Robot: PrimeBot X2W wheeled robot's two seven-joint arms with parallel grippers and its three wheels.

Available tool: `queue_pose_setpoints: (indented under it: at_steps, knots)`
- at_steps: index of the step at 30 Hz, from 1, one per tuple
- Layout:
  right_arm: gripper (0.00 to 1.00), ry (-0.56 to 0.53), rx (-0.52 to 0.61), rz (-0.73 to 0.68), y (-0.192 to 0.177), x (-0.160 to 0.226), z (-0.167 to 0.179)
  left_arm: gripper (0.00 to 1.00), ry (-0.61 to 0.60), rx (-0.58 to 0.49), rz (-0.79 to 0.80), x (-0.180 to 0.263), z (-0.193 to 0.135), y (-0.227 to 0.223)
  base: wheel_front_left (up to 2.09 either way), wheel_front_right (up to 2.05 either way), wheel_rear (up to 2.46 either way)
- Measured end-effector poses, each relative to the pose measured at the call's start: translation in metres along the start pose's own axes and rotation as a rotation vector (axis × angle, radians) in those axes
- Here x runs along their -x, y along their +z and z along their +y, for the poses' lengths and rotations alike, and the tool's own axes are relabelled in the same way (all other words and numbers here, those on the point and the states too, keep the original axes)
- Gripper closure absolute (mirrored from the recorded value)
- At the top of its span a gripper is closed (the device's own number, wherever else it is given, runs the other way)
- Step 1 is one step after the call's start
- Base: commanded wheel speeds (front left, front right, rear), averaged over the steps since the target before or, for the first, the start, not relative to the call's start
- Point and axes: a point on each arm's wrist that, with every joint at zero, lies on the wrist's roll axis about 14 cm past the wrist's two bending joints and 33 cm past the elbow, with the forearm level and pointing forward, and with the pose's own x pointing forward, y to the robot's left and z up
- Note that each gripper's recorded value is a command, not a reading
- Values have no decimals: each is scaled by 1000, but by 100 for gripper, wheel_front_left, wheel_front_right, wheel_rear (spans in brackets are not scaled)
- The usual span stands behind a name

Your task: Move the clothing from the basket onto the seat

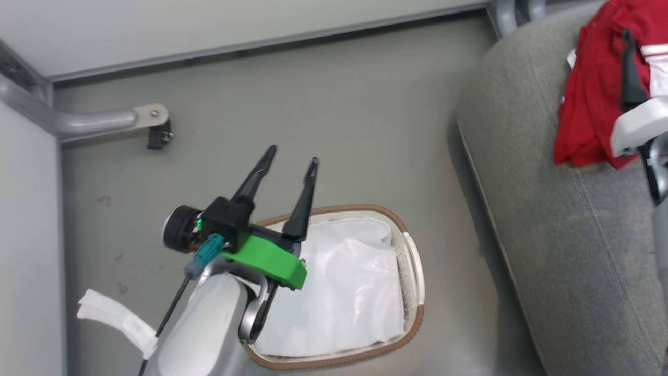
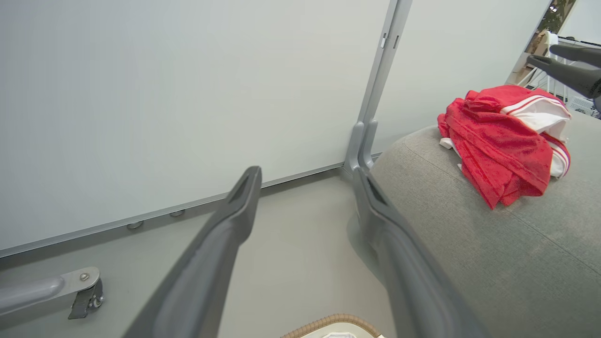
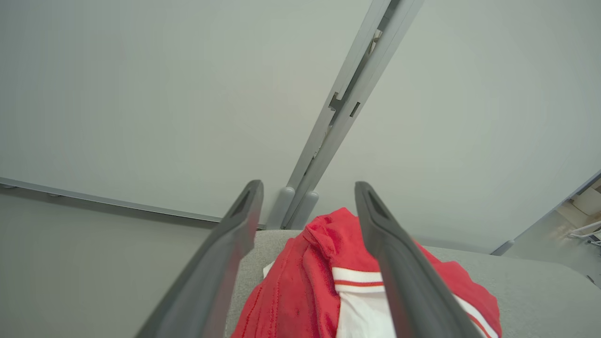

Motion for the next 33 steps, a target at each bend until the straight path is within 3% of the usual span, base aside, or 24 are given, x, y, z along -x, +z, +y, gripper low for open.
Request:
queue_pose_setpoints:
  at_steps: [8, 17, 24, 33]
  knots:
    - [0, 81, -196, -79, 30, 17, 68, 0, 222, -25, -84, 44, 49, 35, 0, 0, 0]
    - [0, 152, -307, -45, 25, 61, 115, 0, 451, -25, -116, 104, 92, 45, 0, 0, 0]
    - [0, 135, -374, -8, 13, 94, 113, 0, 517, -7, -82, 134, 96, 31, 0, 0, 0]
    - [0, 165, -422, 27, 4, 138, 122, 0, 508, 6, -46, 155, 80, 16, 0, 0, 0]
